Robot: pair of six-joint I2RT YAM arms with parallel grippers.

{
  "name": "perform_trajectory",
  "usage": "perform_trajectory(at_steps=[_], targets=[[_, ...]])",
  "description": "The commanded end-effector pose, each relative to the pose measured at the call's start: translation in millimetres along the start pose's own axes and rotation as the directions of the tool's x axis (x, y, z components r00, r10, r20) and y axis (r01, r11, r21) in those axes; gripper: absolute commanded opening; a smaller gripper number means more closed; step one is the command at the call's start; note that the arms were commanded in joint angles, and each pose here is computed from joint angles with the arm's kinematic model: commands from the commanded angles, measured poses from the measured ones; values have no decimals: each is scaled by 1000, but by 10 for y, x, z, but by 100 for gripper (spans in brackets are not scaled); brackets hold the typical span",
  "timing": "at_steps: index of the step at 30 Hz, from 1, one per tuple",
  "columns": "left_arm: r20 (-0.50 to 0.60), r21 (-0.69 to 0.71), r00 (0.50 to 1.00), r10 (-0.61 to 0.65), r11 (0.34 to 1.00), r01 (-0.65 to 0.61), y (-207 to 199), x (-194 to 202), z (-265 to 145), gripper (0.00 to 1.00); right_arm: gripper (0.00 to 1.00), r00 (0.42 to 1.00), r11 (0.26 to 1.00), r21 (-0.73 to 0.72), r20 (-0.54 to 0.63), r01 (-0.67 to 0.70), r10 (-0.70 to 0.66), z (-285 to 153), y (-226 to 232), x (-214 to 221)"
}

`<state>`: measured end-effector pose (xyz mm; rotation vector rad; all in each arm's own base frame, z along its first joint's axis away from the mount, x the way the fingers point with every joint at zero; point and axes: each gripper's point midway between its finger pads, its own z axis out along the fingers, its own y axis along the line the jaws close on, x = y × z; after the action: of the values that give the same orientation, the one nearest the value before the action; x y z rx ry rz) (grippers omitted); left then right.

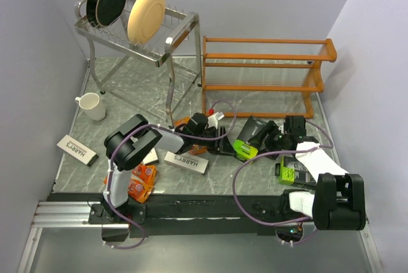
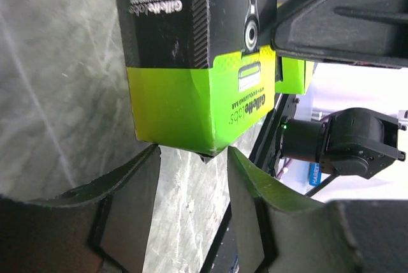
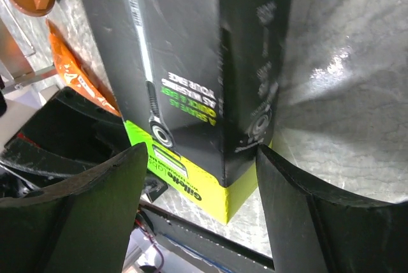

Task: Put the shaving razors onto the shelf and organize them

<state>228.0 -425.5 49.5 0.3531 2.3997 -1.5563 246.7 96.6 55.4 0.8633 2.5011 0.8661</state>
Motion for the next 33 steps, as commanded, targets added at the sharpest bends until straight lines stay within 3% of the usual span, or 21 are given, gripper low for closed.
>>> perform_trajectory(at_steps=[1,17,20,26,30,33], targets=[[15,78,1000,27,997,-28,-261,-9,12,50,75,1000,999,-32,8,-15,15,22,49,-46],[-1,92,1000,-31,995,31,-176,23,189,39,72,998,998,-10,-11,-56,56,100,-28,-25],[-17,104,999,-31,994,32,-178,65,255,33,72,998,998,-9,-6,-59,59,113,-40,-31],[8,114,1000,-23,993,22,-162,24,349,2,73,999,999,-38,23,-25,26,192,0,-137],[12,86,1000,16,996,-17,-122,156,370,1,71,999,999,-37,38,7,-6,264,-7,-197],[-3,46,997,72,996,-72,-51,320,391,1,63,997,997,-44,44,61,-59,312,47,-215]])
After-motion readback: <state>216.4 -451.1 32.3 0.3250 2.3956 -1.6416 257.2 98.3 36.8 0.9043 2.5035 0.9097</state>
